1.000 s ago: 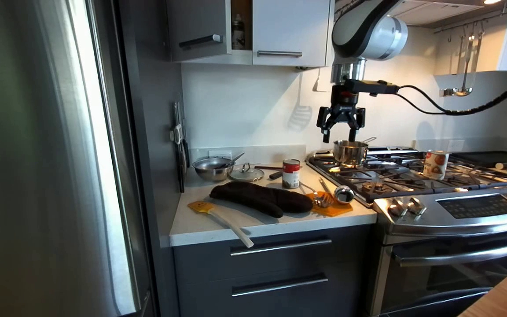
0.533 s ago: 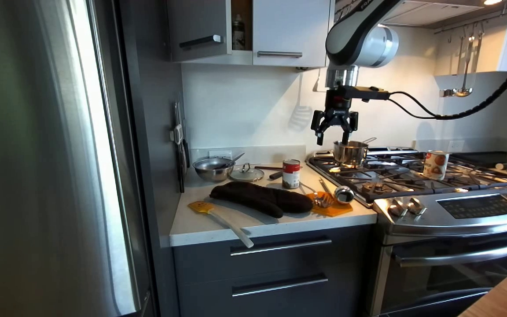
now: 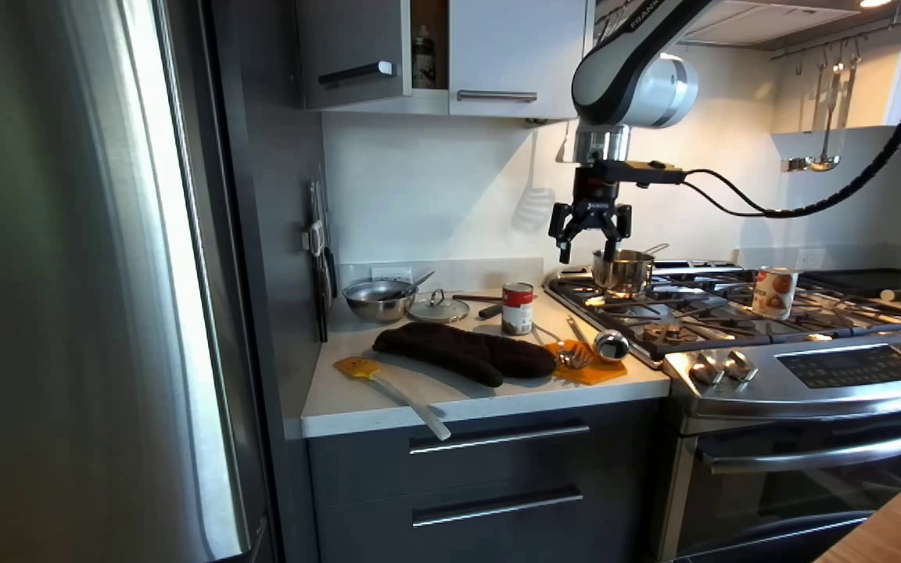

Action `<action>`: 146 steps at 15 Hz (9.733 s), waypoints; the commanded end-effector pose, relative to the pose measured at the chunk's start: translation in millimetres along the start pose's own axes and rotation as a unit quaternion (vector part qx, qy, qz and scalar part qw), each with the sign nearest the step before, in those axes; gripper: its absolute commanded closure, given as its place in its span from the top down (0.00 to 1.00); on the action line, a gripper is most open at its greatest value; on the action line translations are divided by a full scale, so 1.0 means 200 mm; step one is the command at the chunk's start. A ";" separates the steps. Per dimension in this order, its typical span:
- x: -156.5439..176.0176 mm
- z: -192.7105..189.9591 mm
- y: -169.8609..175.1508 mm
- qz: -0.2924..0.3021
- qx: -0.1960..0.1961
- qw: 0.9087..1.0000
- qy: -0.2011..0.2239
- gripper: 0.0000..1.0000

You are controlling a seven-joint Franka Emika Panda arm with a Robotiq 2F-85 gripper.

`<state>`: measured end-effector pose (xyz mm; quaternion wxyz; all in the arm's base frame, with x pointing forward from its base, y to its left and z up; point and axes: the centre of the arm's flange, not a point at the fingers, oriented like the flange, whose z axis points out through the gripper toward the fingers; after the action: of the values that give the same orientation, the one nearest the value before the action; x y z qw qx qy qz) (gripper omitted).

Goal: Put the metal kitchen on the wall hook

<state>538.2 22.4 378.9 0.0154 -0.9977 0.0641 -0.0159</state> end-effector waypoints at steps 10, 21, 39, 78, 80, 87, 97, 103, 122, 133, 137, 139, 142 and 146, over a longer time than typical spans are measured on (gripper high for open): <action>0.36 0.47 0.05 0.063 -0.014 0.997 -0.032 1.00; 0.48 0.71 0.02 0.094 -0.056 0.993 -0.046 1.00; 0.50 0.84 -0.32 0.101 -0.302 0.948 -0.009 1.00; 0.61 1.26 -0.50 0.078 -0.523 0.849 0.007 0.44; 0.62 1.26 -0.51 0.077 -0.523 0.849 0.008 0.29; 0.62 1.28 -0.52 0.073 -0.528 0.846 0.007 0.30; 0.64 1.31 -0.48 0.095 -0.545 0.832 -0.028 0.61; 0.66 1.36 -0.42 0.110 -0.560 0.819 -0.061 0.50; 0.62 1.30 -0.47 0.097 -0.556 0.823 -0.068 0.01; 0.44 0.92 -0.36 0.129 -0.555 0.822 -0.011 0.01; 0.39 0.74 -0.24 0.138 -0.538 0.830 0.048 0.01; 0.37 0.66 -0.18 0.149 -0.534 0.829 0.077 0.01; 0.34 0.55 -0.05 0.159 -0.520 0.831 0.116 0.01; 0.26 0.41 0.15 0.200 -0.510 0.827 0.125 0.01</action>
<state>638.4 22.0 275.7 -0.5157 -0.8180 0.2396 -0.0865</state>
